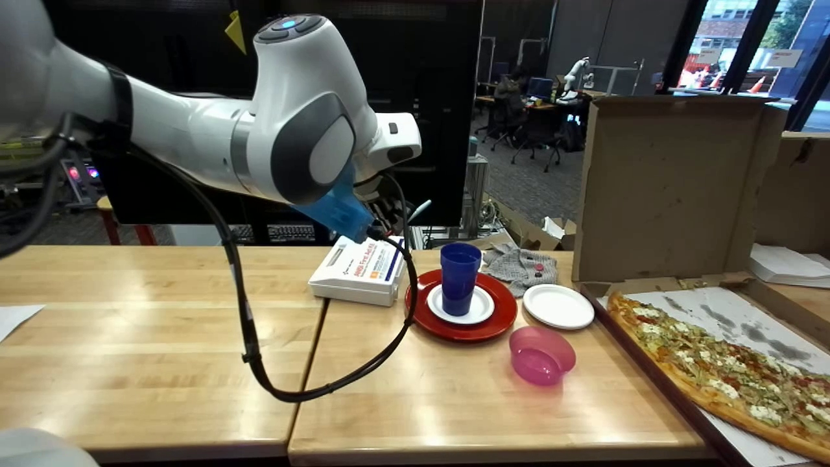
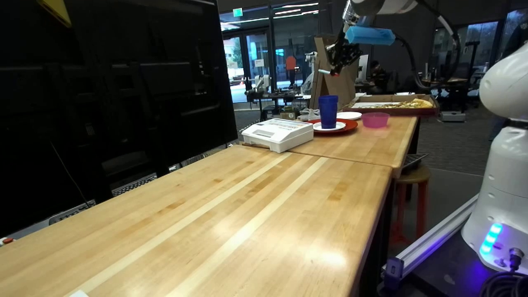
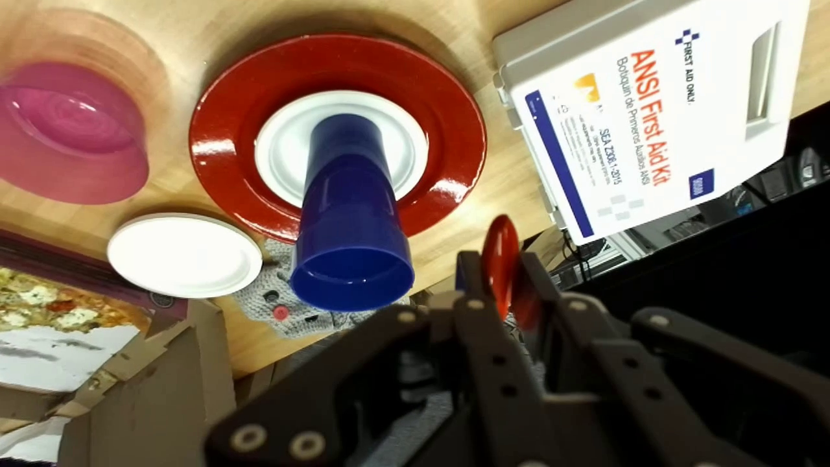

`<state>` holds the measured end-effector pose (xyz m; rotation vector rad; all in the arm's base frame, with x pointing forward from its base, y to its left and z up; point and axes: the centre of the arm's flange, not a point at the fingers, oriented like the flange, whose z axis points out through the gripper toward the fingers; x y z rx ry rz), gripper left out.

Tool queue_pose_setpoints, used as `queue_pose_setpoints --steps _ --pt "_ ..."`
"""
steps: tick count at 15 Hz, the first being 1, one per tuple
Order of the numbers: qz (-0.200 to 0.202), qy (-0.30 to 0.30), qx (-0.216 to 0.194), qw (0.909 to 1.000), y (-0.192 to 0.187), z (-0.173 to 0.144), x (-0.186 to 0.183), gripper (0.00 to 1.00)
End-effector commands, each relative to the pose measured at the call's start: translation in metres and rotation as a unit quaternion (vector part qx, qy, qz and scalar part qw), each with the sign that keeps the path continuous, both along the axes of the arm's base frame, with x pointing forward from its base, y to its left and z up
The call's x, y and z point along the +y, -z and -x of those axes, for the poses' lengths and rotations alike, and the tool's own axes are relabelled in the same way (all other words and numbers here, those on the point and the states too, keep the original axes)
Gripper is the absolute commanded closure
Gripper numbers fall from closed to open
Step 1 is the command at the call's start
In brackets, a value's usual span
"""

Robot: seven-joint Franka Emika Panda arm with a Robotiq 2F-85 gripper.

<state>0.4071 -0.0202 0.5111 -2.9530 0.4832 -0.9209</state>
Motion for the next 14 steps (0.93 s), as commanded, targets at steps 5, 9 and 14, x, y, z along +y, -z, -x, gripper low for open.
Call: queue_pose_setpoints --steps 5,9,14 --pt "-0.009 -0.014 0.067 0.9976 -0.019 0.002 -0.003 0.96" --pt "-0.002 -0.002 0.072 0.9974 -0.02 -0.007 -0.005 0.96" --pt "0.01 0.005 0.089 0.996 -0.027 -0.009 -0.005 0.96"
